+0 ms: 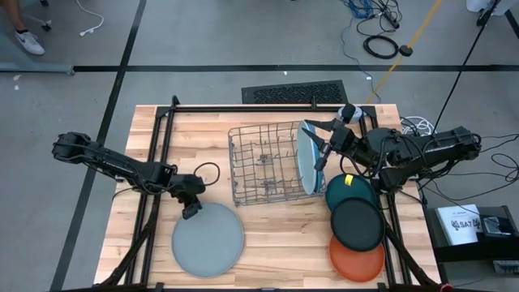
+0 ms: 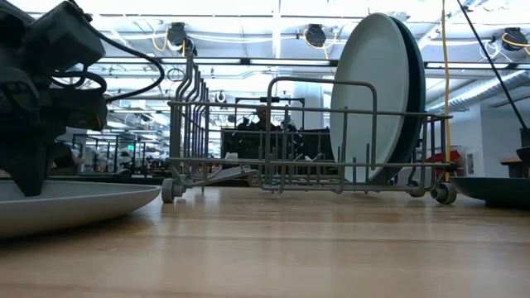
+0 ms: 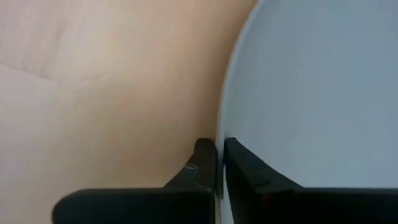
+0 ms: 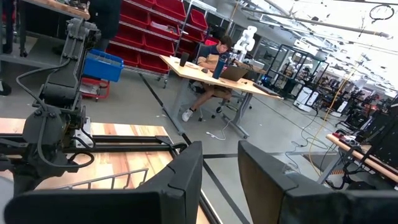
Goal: Sort dishes
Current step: Put the gray plate into the dish rack
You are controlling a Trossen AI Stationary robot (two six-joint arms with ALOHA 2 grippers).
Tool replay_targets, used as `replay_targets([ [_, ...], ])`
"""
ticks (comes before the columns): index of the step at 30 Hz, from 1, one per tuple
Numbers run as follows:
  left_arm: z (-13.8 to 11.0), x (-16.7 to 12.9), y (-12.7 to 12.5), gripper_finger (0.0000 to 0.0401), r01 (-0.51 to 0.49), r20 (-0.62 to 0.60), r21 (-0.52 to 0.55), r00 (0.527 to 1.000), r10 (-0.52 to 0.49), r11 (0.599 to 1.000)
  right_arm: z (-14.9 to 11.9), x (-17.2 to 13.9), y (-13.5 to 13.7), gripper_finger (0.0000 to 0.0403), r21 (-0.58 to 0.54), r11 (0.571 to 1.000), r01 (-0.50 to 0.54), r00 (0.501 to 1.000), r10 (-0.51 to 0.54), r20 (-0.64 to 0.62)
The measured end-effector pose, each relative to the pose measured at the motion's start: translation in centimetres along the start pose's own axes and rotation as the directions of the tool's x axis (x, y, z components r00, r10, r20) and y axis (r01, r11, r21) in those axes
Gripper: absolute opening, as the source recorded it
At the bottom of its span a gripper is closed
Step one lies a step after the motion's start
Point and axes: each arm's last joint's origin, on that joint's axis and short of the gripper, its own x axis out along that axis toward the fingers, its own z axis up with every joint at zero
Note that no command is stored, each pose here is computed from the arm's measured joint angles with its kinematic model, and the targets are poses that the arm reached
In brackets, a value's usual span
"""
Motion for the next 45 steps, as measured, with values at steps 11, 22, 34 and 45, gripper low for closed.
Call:
replay_targets([
  [11,0.9,-0.2,-0.7,0.0002,0.039,0.075,0.082,0.996,-0.045,0.996,0.0,0.0,0.0,0.0098,-0.002,1.0,0.0,1.0,0.0,0.0],
  [22,4.2,-3.4,-4.1,0.0,0.059,0.132,0.308,0.986,-0.104,0.949,0.0,0.0,0.0,0.0098,-0.006,1.0,0.002,1.0,-0.002,-0.003],
  [34,8.0,-13.0,-9.4,0.0,-0.029,0.163,0.518,0.984,-0.066,0.855,0.0,0.0,0.0,0.0098,-0.007,1.0,0.002,1.0,-0.002,-0.004],
  [45,11.2,-26.2,-14.7,0.0,-0.563,0.72,0.627,0.683,-0.125,0.538,-0.4,0.0,0.1,0.0098,-0.014,1.0,-0.007,0.999,0.006,-0.032],
])
